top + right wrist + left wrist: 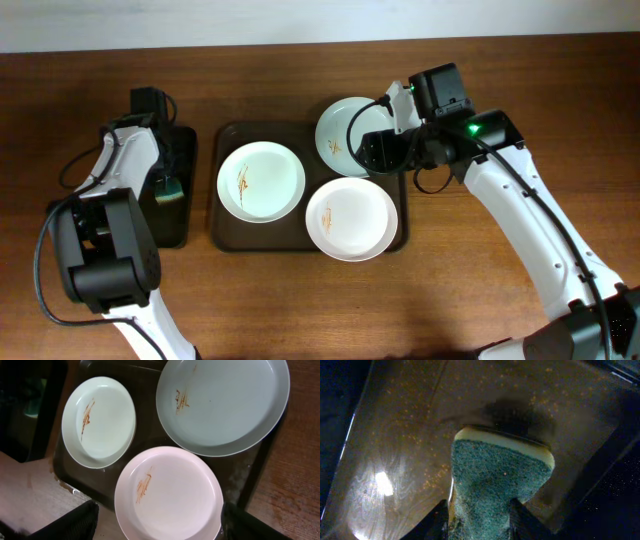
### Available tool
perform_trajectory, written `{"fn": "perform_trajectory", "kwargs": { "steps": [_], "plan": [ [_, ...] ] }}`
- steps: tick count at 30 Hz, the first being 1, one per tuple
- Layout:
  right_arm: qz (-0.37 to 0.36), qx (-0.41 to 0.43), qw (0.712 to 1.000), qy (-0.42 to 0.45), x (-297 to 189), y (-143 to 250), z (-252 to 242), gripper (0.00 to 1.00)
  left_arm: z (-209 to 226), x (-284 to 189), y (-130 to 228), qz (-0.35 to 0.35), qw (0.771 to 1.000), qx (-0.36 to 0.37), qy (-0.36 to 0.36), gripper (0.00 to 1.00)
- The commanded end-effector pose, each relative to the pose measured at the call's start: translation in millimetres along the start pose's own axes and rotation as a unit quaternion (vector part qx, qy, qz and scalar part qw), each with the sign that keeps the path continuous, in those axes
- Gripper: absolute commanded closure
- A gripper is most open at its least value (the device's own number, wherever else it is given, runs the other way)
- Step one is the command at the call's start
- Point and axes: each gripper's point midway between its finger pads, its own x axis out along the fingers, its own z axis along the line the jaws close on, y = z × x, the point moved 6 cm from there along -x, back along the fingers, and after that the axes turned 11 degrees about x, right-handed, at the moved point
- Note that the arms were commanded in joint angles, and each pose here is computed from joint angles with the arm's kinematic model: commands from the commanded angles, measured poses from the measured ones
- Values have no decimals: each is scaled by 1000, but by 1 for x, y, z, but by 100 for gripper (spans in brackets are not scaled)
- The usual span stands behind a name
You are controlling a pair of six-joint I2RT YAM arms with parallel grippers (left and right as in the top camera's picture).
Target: Clean dirty plates on tray and stack at the side
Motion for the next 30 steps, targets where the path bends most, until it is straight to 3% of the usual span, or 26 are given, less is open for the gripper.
{"fn": "perform_trajectory", "kwargs": {
  "steps": [1, 4, 9, 16, 22, 25, 30],
  "plan": [
    [-13, 6, 1000, 8, -1, -6, 2, 24, -5, 23, 6, 26, 1000, 3, 9, 71],
    [-17, 12, 1000, 7, -1, -7, 3, 27, -6, 29, 7, 32, 999, 5, 7, 98],
    [-53, 58, 997, -27, 8, -19, 26, 50, -9, 5, -2, 33, 998, 14, 46, 99],
    [-42, 73, 995, -48, 89, -22, 58, 49, 11, -104, -57, -62, 995, 44, 58, 99],
    [-19, 107, 994, 0, 166, -9, 45, 49, 1, -108, -45, -39, 988, 106, 104, 99],
    [-2, 106, 994, 7, 190, 0, 40, 50, -18, -114, -41, -47, 966, 170, 191, 99],
    [7, 99, 995, -7, 214, 5, 41, 56, -19, -115, -41, -48, 964, 170, 199, 99]
  ]
}}
